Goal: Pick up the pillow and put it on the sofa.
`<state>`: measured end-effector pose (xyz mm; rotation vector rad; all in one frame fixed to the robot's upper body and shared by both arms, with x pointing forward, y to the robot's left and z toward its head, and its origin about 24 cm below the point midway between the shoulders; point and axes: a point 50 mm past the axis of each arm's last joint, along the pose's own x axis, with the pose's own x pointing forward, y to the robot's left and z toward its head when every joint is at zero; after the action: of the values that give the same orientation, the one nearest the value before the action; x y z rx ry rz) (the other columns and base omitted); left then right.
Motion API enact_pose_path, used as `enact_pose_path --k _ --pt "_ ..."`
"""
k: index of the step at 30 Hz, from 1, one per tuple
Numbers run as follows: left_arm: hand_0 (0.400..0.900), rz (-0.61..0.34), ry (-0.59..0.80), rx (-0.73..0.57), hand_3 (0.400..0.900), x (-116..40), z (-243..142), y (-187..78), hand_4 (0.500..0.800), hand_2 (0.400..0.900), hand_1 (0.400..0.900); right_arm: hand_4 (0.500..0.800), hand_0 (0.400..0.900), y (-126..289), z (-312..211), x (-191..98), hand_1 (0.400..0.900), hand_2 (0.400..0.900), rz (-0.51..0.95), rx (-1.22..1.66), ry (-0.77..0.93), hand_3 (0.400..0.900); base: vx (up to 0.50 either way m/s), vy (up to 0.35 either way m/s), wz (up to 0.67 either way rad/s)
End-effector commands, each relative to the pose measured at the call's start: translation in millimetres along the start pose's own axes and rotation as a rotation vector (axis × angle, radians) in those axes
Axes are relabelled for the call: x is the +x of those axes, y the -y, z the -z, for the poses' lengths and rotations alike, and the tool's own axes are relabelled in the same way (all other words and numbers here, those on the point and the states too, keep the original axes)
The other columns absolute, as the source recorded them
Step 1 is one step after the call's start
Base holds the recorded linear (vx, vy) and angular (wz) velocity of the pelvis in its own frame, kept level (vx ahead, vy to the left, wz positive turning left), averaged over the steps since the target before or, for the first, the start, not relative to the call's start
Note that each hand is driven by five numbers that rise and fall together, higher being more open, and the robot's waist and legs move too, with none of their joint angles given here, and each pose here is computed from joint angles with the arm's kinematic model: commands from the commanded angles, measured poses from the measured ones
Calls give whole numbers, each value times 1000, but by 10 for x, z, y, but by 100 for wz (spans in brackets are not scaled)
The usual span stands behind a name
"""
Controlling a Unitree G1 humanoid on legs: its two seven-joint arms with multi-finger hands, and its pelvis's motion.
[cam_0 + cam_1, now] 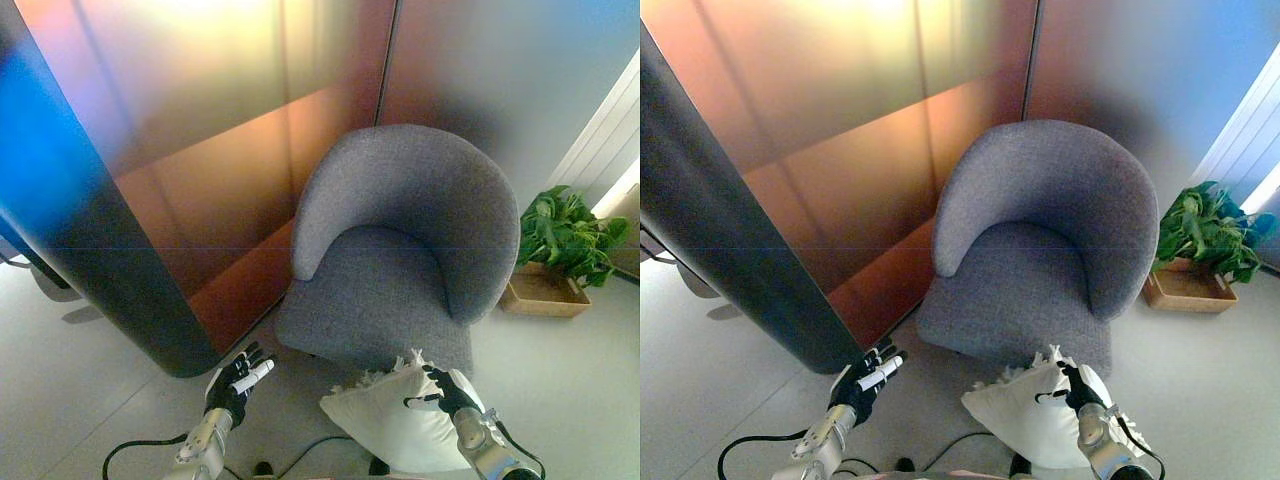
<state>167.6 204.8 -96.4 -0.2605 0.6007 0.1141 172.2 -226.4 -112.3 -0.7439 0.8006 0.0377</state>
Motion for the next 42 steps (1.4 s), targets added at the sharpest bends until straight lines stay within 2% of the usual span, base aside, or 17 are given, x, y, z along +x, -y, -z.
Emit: enact_pose_path --k 1,6,19,42 --pt "900 77 217 23 900 169 -479 167 800 900 900 800 900 383 -445 121 900 900 142 -46 172 900 0 0 0" --pt "900 81 242 -12 900 157 -508 163 800 900 900 800 900 411 -427 122 900 900 156 -47 165 900 0 0 0" --pt "900 63 191 27 900 143 -424 104 800 900 900 800 900 443 -361 135 900 900 175 -60 128 900 0 0 0" --pt "900 87 199 41 900 156 -484 142 800 900 900 800 900 717 -297 222 900 900 265 -91 64 900 0 0 0"
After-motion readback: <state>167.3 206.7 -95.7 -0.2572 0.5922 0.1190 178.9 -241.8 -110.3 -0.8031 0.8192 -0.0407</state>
